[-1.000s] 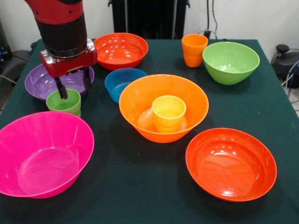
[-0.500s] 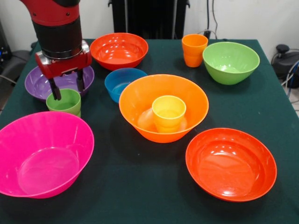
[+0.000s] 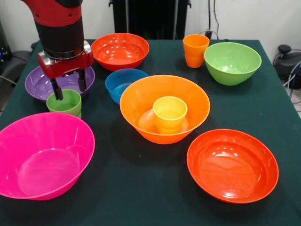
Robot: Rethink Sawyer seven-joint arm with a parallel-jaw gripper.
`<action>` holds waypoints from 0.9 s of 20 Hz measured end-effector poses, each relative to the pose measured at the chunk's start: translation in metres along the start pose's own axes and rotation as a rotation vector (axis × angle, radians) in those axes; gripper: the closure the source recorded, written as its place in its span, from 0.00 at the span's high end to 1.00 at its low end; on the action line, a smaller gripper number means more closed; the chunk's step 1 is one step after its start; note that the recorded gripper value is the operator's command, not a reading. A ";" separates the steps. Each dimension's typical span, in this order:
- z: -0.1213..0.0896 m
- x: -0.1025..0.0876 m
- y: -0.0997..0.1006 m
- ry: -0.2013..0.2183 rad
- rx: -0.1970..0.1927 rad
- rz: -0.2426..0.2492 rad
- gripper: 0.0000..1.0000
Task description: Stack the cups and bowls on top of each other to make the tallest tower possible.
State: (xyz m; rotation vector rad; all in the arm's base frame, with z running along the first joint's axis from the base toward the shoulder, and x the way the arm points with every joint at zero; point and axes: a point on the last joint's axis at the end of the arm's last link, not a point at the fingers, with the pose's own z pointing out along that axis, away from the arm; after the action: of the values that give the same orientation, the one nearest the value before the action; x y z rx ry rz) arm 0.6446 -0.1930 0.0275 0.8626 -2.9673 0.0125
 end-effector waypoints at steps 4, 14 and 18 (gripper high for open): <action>0.001 0.000 0.001 0.002 0.000 -0.002 1.00; 0.003 0.001 0.004 -0.008 0.002 -0.009 1.00; 0.005 0.002 0.010 -0.015 -0.002 -0.018 1.00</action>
State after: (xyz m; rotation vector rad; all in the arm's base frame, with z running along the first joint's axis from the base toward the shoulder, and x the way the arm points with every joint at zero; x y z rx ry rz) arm 0.6379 -0.1857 0.0224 0.8924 -2.9729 0.0026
